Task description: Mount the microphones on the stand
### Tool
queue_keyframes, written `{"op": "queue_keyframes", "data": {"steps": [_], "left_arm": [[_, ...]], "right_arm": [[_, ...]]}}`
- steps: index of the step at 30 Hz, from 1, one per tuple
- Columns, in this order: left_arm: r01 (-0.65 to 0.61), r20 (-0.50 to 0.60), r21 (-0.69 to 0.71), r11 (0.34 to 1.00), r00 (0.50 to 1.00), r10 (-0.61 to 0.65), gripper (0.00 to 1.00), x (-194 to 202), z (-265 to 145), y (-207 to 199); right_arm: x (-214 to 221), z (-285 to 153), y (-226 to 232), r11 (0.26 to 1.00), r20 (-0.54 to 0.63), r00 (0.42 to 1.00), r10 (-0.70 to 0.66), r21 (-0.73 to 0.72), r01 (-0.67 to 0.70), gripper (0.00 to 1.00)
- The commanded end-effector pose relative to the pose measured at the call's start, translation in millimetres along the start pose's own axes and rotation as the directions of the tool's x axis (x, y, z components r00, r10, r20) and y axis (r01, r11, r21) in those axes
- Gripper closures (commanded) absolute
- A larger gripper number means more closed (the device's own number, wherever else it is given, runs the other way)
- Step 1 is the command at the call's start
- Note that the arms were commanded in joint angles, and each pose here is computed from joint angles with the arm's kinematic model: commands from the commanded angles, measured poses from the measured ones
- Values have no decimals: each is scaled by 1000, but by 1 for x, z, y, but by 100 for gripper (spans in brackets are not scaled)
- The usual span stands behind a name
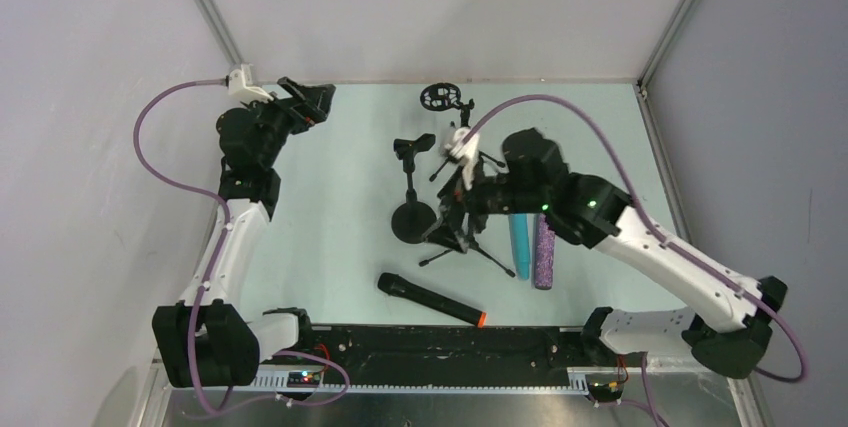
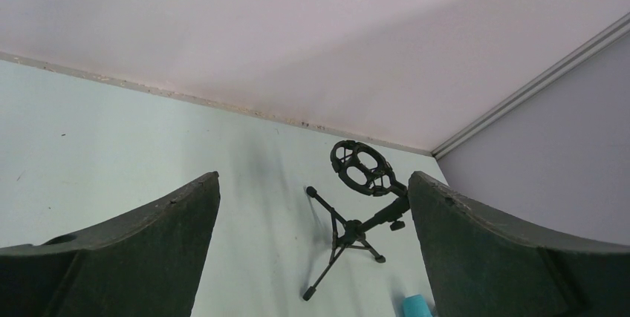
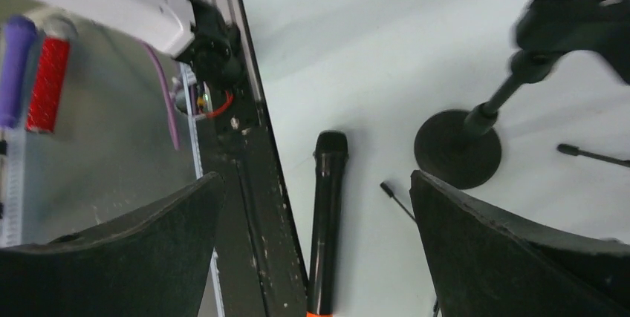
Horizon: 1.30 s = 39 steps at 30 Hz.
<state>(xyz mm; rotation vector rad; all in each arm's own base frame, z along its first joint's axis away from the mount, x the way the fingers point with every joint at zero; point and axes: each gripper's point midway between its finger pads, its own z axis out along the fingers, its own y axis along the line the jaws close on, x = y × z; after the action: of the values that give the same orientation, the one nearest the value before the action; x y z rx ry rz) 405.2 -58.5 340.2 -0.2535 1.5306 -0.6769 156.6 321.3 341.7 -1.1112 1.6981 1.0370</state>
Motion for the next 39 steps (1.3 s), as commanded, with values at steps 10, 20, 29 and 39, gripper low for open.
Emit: {"op": "queue_keyframes", "data": {"steps": [10,20,29,39], "left_arm": [[-3,44,32,999,999,1,0,-19,0,-11],[-3,43,28,1000,999,1,0,-19,0,-9],[-5,43,24,1000,999,4,0,-18,1,-8],[1,42,16,1000,999,-1,0,-18,1,-4]], "right_arm": [[121,61,13,990,-496,862,-104,35,139,1],[170,99,31,989,-630,768,-114,-2,145,1],[228,128,28,975,-785,604,-138,-2,220,1],[282,136,2,959,-880,469,-79,61,276,5]]}}
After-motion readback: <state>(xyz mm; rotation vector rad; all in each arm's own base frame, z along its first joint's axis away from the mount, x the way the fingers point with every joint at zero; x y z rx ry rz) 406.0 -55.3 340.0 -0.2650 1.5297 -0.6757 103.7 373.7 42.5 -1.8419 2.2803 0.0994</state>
